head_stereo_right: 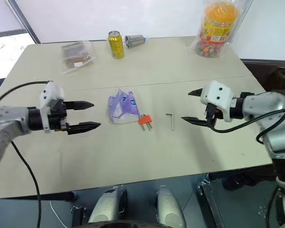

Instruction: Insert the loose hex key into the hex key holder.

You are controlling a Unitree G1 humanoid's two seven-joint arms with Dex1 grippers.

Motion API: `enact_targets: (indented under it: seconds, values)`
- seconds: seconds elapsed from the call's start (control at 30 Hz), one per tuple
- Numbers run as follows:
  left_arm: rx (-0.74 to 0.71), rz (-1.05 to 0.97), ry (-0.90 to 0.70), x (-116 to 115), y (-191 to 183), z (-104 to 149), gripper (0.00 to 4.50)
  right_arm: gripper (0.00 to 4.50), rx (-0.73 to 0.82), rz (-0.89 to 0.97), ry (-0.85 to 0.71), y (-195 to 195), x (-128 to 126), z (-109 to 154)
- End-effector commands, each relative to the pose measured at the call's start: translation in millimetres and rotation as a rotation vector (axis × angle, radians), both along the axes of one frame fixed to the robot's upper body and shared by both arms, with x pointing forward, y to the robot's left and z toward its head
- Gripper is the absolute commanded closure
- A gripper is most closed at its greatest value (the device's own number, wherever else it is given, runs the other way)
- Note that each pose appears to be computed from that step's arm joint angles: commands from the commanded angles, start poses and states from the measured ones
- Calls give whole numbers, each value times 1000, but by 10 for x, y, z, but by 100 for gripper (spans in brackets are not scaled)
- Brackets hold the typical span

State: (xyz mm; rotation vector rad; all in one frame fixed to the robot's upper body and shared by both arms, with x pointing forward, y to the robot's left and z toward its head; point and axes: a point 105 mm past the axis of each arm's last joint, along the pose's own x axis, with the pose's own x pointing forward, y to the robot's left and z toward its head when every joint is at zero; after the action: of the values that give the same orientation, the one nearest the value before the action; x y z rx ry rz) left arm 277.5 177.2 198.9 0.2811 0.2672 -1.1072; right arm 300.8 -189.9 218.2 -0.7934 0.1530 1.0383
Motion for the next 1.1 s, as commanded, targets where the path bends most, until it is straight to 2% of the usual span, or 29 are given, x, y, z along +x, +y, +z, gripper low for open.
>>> enact_targets:
  seconds: [0.03,0.3,0.7,0.83,0.97,1.1]
  values:
    - [24,-55,-6,-78,60,112,2,0,-15,75,-26,125,-66,165]
    - [16,-47,-17,-44,42,208,2,0,14,132,-67,327,-48,347]
    - [26,-10,-16,-1,96,109,2,0,32,136,-71,402,-36,301]
    - [101,26,-76,149,95,-65,2,0,48,121,-72,405,-53,269]
    - [83,79,-116,420,-34,-291,2,0,61,103,-78,409,-54,260]
    - [109,60,-162,560,-185,-500,2,0,57,76,-85,381,-84,236]
